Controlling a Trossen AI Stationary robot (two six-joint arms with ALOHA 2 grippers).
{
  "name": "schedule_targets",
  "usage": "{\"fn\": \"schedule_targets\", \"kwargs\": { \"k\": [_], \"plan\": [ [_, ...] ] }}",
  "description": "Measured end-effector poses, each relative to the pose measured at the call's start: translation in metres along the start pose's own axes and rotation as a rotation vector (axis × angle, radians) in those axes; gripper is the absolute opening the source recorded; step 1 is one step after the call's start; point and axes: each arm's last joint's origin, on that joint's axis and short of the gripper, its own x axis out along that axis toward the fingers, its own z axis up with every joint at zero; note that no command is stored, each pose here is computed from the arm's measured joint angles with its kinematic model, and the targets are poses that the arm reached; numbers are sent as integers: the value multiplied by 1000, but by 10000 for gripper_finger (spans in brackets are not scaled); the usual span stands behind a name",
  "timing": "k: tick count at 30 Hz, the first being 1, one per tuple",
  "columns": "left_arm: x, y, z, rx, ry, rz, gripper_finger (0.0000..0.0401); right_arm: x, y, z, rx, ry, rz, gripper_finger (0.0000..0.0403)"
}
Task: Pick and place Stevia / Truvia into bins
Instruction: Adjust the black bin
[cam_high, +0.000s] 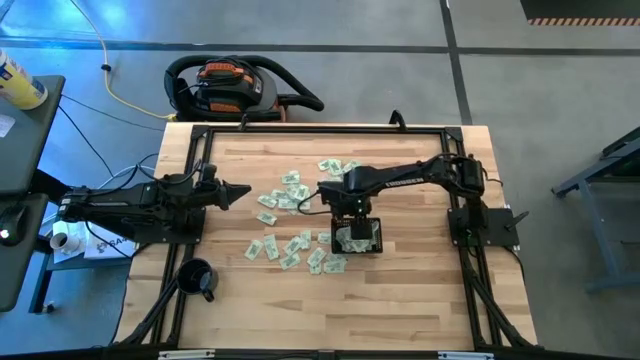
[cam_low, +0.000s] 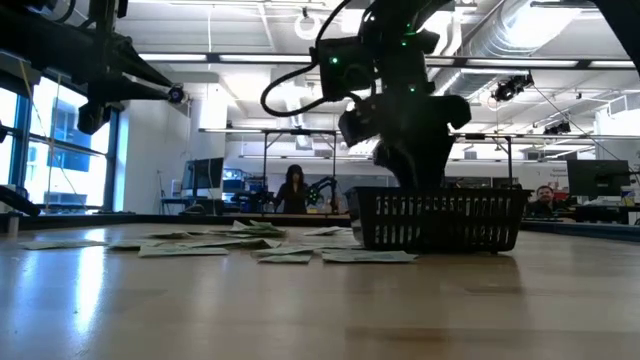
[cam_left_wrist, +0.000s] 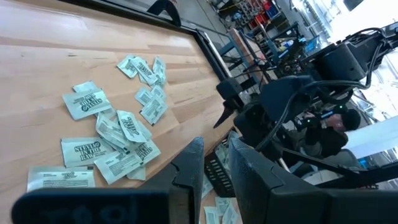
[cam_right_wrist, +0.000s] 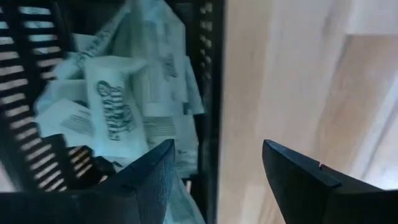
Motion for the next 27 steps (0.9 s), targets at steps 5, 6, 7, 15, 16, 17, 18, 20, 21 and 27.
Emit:
{"fn": "schedule_targets", "kwargs": {
  "k": [5,6,7,15,16,17,18,20,21,27],
  "plan": [
    [0,0,0,1,-4,5,111,0,-3,0,6,-4,-5,223],
    [0,0,0,1,-6,7,111,-1,-6,-1,17,3,-2,217],
    [0,0,0,1,-9,9,111,-1,-8,-2,29,13,4,208],
    [0,1,1,11,-27,23,111,-3,-36,-11,85,49,16,99],
    [0,1,1,11,-27,23,111,-3,-39,-12,94,49,16,84],
    [0,1,1,11,-27,23,111,-3,-43,-13,105,52,18,69],
    [0,1,1,11,-27,23,111,-4,-46,-15,116,60,21,54],
    [0,1,1,11,-27,23,111,-4,-53,-19,134,82,8,24],
    [0,1,1,12,-27,23,111,-5,-56,-21,142,95,-3,14],
    [0,1,1,13,-29,24,111,-6,-72,-31,186,151,-27,29]
  ]
}}
